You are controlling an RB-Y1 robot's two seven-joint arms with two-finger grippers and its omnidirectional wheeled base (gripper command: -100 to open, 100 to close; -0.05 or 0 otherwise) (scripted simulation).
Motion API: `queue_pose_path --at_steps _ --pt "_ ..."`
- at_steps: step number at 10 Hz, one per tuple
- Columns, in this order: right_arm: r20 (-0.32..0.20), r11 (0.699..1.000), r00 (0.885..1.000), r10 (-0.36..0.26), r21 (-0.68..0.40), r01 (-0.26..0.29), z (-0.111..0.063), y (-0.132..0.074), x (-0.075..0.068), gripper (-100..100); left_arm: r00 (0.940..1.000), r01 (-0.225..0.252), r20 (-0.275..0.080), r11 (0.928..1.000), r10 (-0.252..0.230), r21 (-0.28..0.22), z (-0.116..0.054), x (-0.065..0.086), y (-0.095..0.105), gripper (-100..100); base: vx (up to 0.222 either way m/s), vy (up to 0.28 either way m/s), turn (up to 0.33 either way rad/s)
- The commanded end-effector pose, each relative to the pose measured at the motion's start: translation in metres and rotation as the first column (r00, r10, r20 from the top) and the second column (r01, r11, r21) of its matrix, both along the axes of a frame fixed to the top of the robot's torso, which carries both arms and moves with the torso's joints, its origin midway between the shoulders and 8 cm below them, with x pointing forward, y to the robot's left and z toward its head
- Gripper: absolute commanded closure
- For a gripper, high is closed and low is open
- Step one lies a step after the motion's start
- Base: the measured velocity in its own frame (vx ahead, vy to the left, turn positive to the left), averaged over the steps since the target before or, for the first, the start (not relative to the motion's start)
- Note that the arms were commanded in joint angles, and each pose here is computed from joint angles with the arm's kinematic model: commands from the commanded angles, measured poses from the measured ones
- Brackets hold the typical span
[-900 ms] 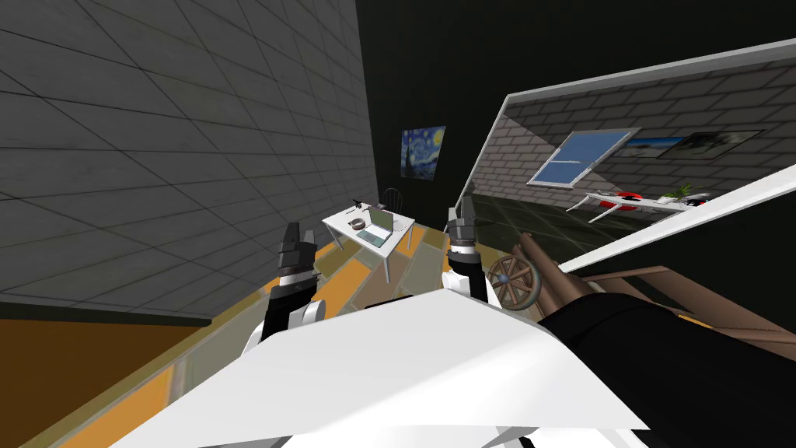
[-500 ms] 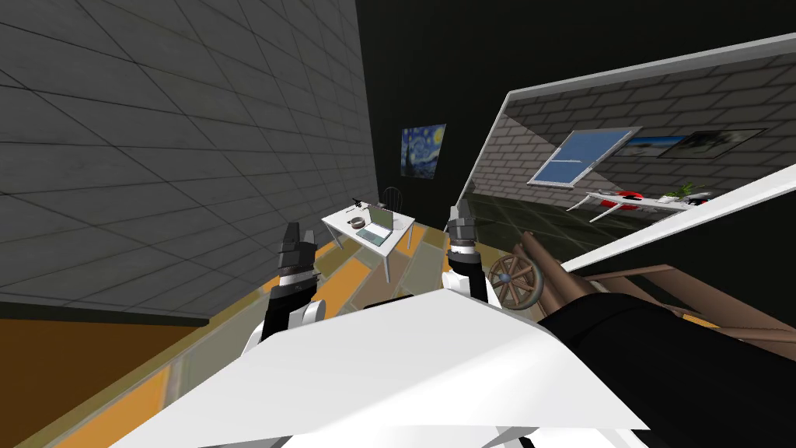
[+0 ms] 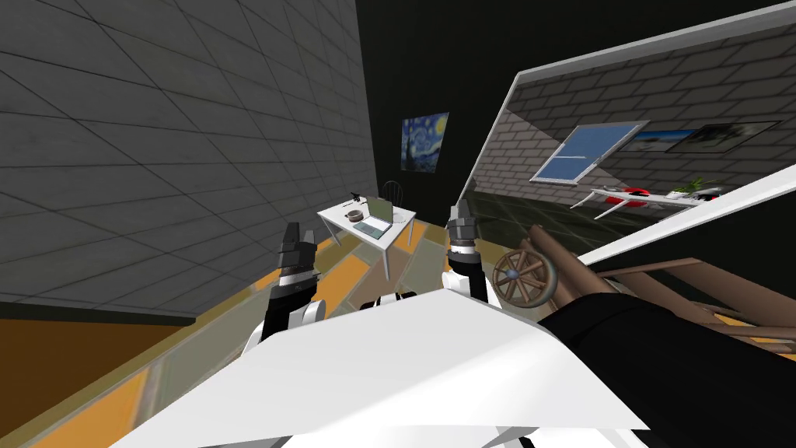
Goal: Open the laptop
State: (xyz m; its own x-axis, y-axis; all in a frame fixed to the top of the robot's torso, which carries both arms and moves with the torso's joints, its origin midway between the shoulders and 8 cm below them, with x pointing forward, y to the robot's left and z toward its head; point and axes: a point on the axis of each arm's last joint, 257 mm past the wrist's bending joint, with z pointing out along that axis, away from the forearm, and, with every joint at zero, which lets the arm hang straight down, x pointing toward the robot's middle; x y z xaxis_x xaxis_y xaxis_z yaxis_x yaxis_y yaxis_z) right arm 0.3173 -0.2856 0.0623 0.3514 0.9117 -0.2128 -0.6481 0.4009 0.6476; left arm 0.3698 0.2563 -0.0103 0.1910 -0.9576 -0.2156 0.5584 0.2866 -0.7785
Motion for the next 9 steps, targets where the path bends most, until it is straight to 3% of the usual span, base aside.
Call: queue_pose_path --at_steps 1,5,9 --pt "0.000 1.000 1.000 0.000 0.000 0.000 0.000 0.000 0.000 0 0.9997 0.018 -0.019 0.9996 -0.017 0.021 -0.004 0.002 0.001 -100 0.055 -0.054 0.035" --pt "-0.001 1.000 1.000 0.000 0.000 0.000 0.000 0.000 0.000 0 0.9972 0.040 -0.063 0.9992 -0.039 0.007 -0.013 0.008 0.010 -100 0.084 -0.139 0.037" --pt "-0.001 1.000 1.000 0.000 0.000 0.000 0.000 0.000 0.000 0 0.9919 0.052 -0.112 0.9965 -0.059 -0.066 -0.022 0.017 0.026 -100 0.134 -0.210 0.053"
